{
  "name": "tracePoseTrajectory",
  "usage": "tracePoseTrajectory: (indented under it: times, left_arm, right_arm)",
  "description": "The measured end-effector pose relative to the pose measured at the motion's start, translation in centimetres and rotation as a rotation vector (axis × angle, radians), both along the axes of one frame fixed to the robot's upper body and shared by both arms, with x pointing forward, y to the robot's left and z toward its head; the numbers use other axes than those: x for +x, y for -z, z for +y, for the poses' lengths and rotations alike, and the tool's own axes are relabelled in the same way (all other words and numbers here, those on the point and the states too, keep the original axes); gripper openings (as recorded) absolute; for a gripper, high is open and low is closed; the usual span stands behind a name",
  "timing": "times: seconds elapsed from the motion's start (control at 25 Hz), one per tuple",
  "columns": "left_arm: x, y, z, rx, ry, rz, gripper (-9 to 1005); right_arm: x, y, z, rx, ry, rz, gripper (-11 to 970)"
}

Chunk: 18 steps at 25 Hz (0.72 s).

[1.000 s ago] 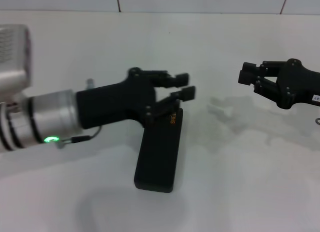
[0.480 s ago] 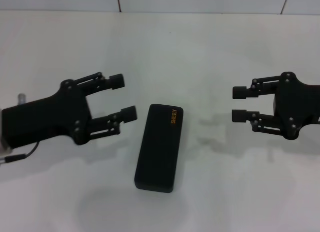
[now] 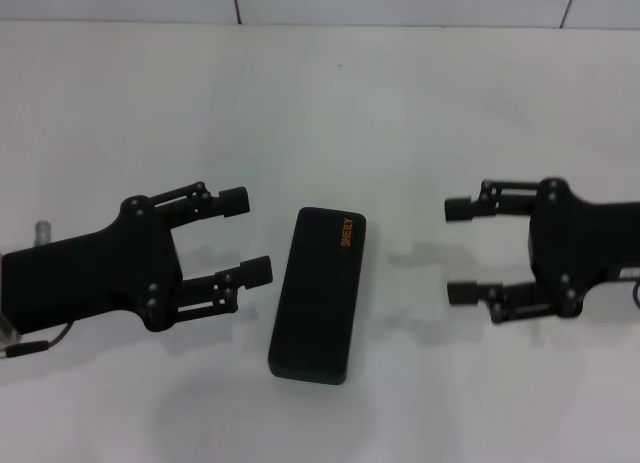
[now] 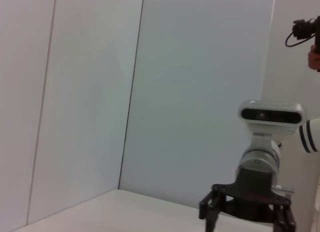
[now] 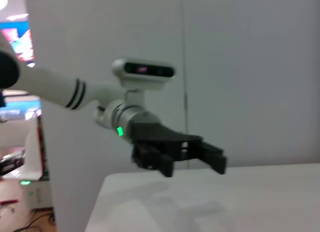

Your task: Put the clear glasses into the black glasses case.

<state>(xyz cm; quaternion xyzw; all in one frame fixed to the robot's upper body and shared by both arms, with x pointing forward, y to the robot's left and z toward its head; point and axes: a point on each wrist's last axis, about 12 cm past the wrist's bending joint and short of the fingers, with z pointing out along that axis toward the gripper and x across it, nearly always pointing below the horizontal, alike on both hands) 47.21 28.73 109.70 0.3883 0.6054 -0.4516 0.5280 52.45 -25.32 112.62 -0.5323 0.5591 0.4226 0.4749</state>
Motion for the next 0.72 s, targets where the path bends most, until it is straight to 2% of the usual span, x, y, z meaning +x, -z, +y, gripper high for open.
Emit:
tracePoseTrajectory:
  times: [0.12,0.48,0.72]
  left_arm:
    - [-0.04,0.25,-0.17,0.001,0.003,0.01,760]
    - [-0.27,0.59,-0.55,0.018,0.034,0.031,759]
    - [-0.21,1.12,-0.95,0.086,0.082,0.05,752]
  right_arm:
    - [-0.26,0.29,0.14,-0.012,-0.012,-0.005,777]
    - [-0.47,0.32,-0.13,-0.005,0.005,-0.012,775]
    - [-0.46,0.32,-0.1,-0.009,-0.001,-0.035,773]
